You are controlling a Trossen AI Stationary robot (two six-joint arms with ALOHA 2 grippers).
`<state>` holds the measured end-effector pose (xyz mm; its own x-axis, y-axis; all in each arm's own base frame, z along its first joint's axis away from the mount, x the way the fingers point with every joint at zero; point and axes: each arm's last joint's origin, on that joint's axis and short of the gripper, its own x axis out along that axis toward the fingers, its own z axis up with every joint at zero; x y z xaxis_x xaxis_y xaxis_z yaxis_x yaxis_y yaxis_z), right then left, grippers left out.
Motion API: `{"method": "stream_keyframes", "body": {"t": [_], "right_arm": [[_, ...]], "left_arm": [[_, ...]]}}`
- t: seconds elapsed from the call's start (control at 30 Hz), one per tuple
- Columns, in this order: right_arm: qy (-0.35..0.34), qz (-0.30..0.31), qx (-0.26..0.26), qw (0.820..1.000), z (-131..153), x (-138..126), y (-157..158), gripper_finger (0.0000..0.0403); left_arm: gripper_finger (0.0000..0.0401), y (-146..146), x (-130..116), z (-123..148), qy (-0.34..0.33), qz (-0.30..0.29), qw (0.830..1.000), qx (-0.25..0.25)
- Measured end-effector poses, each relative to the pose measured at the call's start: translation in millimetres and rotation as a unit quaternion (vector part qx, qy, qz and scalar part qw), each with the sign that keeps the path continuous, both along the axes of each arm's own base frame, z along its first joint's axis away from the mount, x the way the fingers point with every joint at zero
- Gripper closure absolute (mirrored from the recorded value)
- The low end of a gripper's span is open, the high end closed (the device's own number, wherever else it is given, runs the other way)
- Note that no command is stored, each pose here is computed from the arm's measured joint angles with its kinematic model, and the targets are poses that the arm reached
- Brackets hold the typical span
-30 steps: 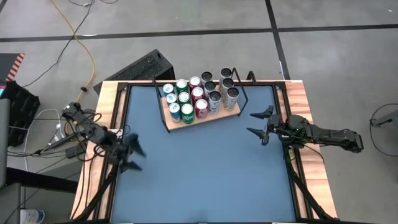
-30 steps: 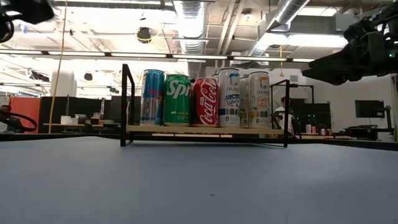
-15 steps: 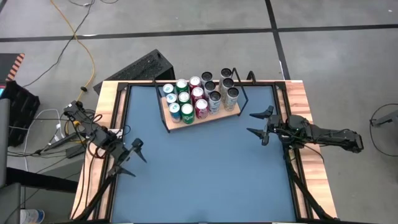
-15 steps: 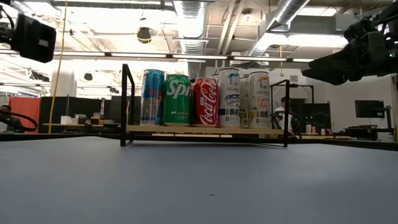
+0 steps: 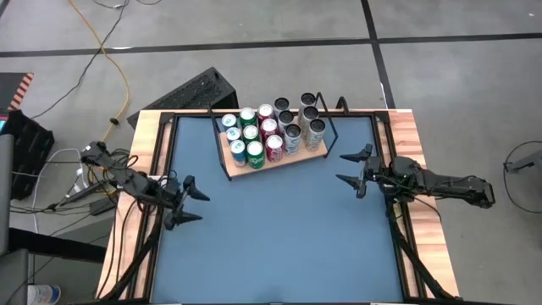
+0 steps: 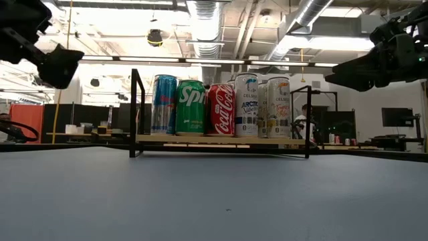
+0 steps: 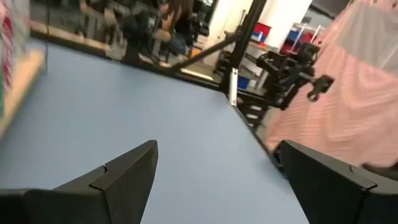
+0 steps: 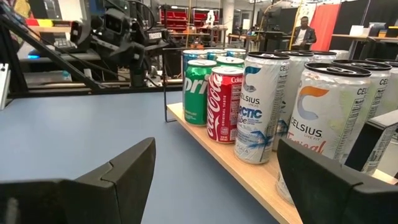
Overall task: Place canned beverage on shelf
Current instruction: Return to Home Position
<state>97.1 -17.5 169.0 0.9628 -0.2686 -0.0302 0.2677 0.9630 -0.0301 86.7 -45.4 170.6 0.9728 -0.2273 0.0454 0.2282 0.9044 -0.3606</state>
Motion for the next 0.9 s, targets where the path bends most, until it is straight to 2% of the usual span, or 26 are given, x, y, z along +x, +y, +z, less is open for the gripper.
{"method": "stream_keyframes", "body": {"t": [0.17,0.27,0.57,0.9], "right_arm": [[0.0,0.001,0.0,1.0,-0.1,0.1,0.0,0.0077],[0.0,0.0,0.0,1.0,-0.1,0.1,0.0,0.0077],[0.0,0.001,0.0,1.0,-0.1,0.0,0.0,0.0077],[0.0,0.001,0.0,1.0,-0.1,0.0,0.0,0.0077]], "left_arm": [[0.0076,3.1,2.5,-0.9,-0.02,-0.007,0.995,0.098],[0.0076,5.4,3.8,-1.6,-0.024,-0.007,0.992,0.127],[0.0076,10.1,6.4,-5.0,-0.006,-0.059,0.993,0.103],[0.0076,10.2,6.5,-5.0,-0.005,-0.058,0.993,0.099]]}}
